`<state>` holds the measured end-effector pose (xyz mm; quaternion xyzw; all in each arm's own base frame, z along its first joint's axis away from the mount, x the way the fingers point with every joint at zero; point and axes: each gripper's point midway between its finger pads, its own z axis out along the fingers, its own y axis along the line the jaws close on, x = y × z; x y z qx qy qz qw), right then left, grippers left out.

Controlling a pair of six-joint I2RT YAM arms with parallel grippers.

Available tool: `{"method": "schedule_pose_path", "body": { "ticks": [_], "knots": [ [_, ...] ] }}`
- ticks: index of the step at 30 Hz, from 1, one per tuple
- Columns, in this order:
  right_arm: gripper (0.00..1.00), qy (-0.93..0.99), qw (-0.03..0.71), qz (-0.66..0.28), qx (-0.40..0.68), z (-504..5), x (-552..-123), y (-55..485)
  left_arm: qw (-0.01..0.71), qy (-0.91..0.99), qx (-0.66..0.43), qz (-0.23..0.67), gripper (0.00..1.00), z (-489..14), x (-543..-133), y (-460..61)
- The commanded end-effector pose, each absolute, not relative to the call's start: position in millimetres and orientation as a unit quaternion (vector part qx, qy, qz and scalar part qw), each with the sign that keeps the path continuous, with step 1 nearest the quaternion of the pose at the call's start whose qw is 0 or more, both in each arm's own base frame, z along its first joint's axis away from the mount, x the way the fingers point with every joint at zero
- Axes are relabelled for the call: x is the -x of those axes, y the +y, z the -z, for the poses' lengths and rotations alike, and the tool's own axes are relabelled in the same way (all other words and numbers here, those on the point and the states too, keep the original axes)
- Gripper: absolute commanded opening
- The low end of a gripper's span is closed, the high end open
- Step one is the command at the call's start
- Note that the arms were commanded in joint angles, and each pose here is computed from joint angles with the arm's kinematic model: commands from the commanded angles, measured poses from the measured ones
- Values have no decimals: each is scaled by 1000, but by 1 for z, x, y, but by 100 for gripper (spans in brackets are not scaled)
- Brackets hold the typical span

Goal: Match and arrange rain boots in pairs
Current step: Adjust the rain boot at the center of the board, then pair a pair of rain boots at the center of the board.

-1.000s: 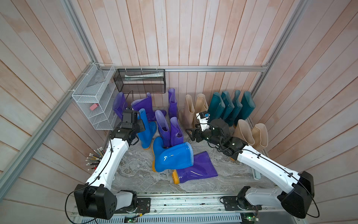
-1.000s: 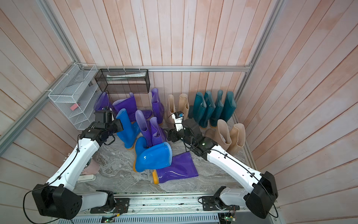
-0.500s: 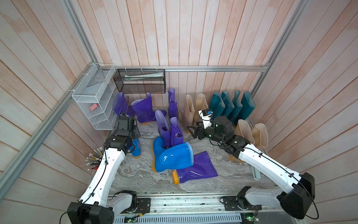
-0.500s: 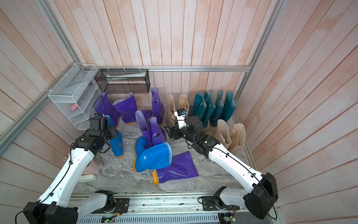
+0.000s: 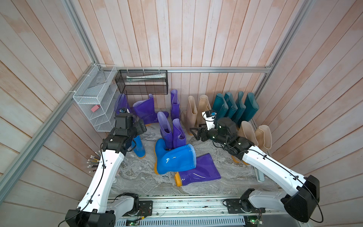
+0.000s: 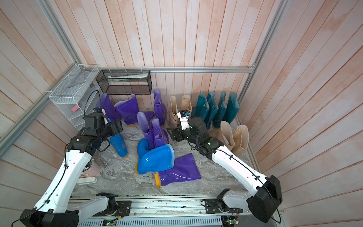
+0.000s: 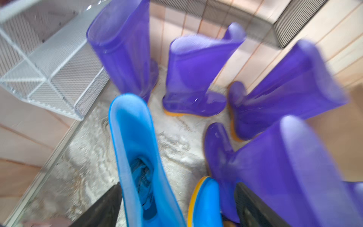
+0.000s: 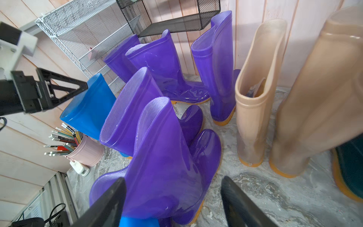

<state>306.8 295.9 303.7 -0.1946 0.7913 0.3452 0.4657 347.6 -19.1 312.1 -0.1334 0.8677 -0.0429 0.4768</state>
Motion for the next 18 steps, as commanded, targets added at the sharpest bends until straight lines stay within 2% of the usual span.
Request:
{"method": "schedule_pose_path", "body": {
  "ticks": [1, 3, 7, 10, 13, 16, 18],
  "knots": [
    [78, 780, 465, -356, 219, -314, -303, 322, 493, 860, 90, 94, 91, -339, -345, -54],
    [77, 786, 476, -335, 206, -316, -309, 319, 494, 861, 50, 109, 88, -346, -339, -83],
    [77, 791, 514, -298, 146, -325, -326, 278, 496, 854, -53, 150, 82, -360, -303, -151],
    [77, 798, 497, -317, 126, -318, -330, 251, 477, 854, -112, 175, 81, -354, -271, -197],
    [80, 799, 450, -362, 169, -295, -308, 252, 480, 859, -102, 143, 86, -345, -262, -193],
    [76, 817, 409, -356, 196, -263, -281, 256, 514, 850, -54, 98, 98, -350, -270, -164],
    [76, 830, 398, -338, 194, -248, -266, 254, 530, 844, -17, 83, 100, -356, -278, -142]
  ]
}}
